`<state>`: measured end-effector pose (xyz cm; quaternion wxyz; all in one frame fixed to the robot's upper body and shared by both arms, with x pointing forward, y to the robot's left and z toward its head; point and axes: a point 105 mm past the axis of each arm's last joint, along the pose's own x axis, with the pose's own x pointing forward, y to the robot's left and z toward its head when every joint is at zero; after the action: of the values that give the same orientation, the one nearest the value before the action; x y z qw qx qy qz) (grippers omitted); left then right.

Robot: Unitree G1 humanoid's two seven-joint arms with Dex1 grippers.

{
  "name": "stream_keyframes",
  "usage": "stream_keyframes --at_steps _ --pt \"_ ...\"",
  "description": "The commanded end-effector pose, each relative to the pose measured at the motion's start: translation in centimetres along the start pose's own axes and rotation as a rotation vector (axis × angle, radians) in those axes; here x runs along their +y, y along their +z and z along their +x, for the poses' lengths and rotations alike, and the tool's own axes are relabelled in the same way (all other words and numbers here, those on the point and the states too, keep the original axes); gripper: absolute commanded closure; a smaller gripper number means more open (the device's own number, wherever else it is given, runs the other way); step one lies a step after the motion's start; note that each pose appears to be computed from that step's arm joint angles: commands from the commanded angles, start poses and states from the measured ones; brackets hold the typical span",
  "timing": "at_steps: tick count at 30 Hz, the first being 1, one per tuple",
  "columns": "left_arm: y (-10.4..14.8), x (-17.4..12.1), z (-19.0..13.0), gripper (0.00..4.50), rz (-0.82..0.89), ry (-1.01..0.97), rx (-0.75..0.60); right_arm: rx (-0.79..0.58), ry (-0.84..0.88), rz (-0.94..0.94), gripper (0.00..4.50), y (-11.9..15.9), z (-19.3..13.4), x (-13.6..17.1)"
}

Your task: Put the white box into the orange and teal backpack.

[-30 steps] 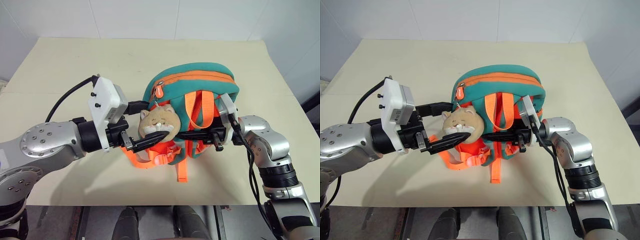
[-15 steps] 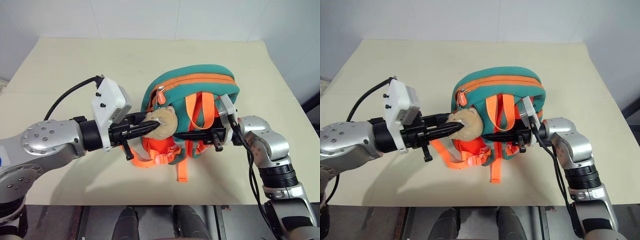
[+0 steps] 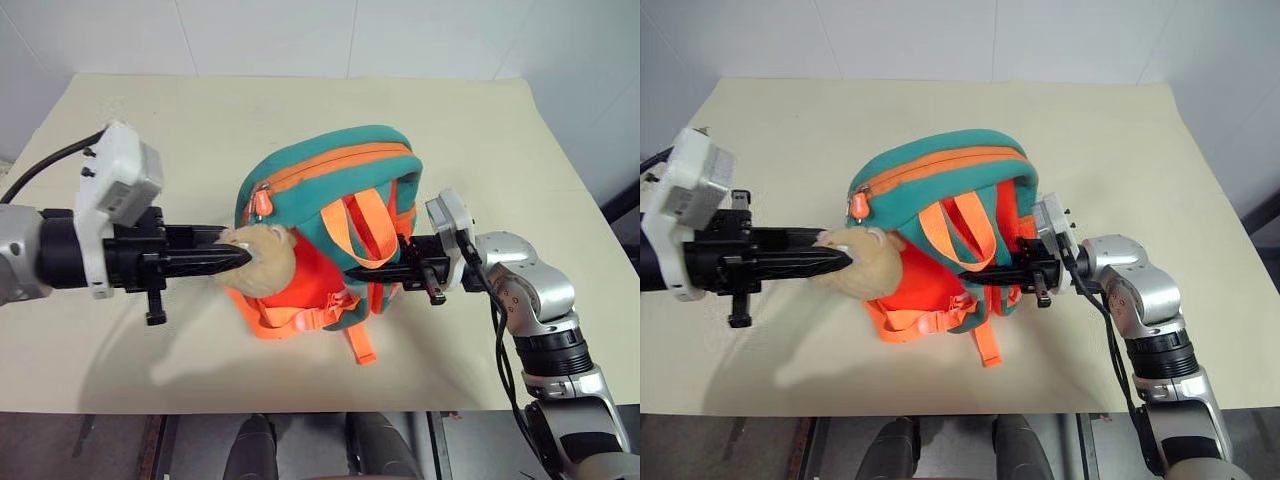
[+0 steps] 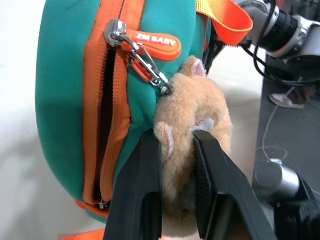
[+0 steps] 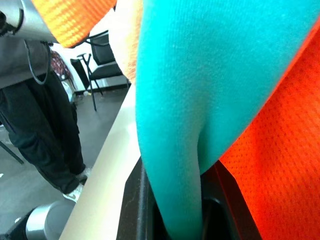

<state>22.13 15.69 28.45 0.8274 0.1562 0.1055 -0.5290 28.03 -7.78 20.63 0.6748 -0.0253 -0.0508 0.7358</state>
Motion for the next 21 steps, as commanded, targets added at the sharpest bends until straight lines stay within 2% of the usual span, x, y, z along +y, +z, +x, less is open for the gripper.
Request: stream_keyframes --at_steps 1,10,15,19,21 --pt "0.7 2.3 -2.0 4.06 0.046 0.081 -0.015 -0.026 -0.012 -0.018 4.50 0.5 -0.3 0.2" --pt "0.8 2.6 -2.8 4.06 0.052 0.032 -0.070 -0.035 -0.018 -0.014 4.50 0.5 -0.2 0.7" --pt "1.3 1.4 -1.1 4.07 0.068 -0.035 -0.130 -0.042 -0.015 -0.012 4.50 0.6 0.1 0.7" --pt "0.1 -0.9 0.9 4.08 0.028 -0.160 -0.159 -0.049 -0.002 -0.010 4.50 0.7 0.5 0.9" --pt "-0.7 -0.7 1.2 4.08 0.025 -0.137 -0.135 -0.048 0.000 -0.010 4.50 0.7 0.6 0.8"
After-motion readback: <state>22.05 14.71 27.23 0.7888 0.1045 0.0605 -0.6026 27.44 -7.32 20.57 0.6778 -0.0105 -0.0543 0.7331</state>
